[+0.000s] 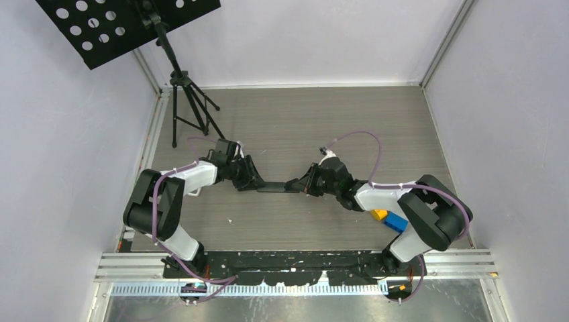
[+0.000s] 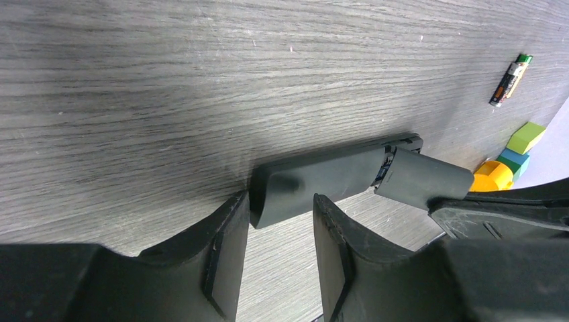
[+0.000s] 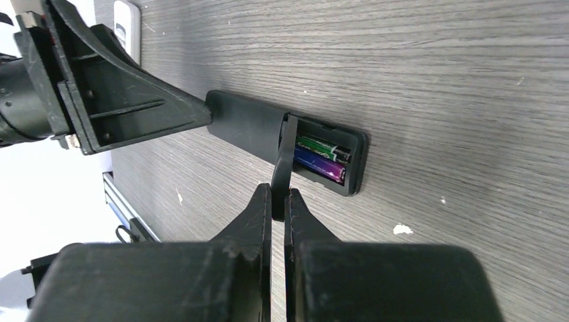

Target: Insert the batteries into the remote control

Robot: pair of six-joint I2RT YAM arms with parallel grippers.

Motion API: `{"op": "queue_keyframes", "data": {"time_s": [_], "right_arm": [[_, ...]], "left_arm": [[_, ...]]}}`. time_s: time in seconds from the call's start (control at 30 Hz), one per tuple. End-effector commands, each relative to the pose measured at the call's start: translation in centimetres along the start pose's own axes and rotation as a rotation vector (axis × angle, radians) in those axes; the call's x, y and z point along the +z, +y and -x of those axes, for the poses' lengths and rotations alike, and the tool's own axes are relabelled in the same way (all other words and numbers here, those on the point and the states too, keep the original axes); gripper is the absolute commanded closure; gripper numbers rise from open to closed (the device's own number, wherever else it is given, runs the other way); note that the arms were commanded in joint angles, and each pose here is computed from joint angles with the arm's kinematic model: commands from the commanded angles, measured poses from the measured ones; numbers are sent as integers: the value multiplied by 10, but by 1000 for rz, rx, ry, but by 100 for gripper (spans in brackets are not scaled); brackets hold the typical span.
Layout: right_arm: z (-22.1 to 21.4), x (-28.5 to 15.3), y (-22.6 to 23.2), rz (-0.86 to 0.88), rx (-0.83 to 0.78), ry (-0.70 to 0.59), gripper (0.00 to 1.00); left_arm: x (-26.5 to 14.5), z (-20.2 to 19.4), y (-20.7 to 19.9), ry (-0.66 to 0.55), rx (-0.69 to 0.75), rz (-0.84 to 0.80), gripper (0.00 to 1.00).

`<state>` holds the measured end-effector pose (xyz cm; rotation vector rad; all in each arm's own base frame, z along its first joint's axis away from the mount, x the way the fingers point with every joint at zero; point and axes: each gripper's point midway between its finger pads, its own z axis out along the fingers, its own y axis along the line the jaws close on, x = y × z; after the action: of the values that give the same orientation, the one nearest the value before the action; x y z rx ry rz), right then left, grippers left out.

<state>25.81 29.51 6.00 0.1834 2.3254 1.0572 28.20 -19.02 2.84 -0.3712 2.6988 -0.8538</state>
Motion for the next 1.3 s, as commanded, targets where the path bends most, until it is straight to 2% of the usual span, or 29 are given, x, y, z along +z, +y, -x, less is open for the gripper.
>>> {"op": "queue_keyframes", "data": {"time_s": [0.0, 0.33, 0.5, 0.57, 0.7, 1.07, 1.27], "right_arm": [[4, 6, 5, 20, -18, -18, 100], [-2, 15, -4, 3, -8, 5, 98], [-3, 13, -11, -27, 17, 8, 77], [-1, 10, -14, -44, 25, 1, 64], [6, 3, -17, -76, 17, -17, 54], [12, -4, -33, -173, -7, -20, 48], [16, 3, -31, -180, -25, -16, 49]], "left_arm": [[-2, 3, 9, -13, 22, 52, 58], [-2, 1, 8, -6, 21, 43, 58], [-3, 2, 7, -9, 23, 42, 58], [-3, 2, 7, -9, 24, 44, 58], [-3, 3, 9, -11, 25, 51, 58], [-5, 4, 10, -13, 29, 62, 58], [-8, 3, 14, -13, 40, 84, 58]]}}
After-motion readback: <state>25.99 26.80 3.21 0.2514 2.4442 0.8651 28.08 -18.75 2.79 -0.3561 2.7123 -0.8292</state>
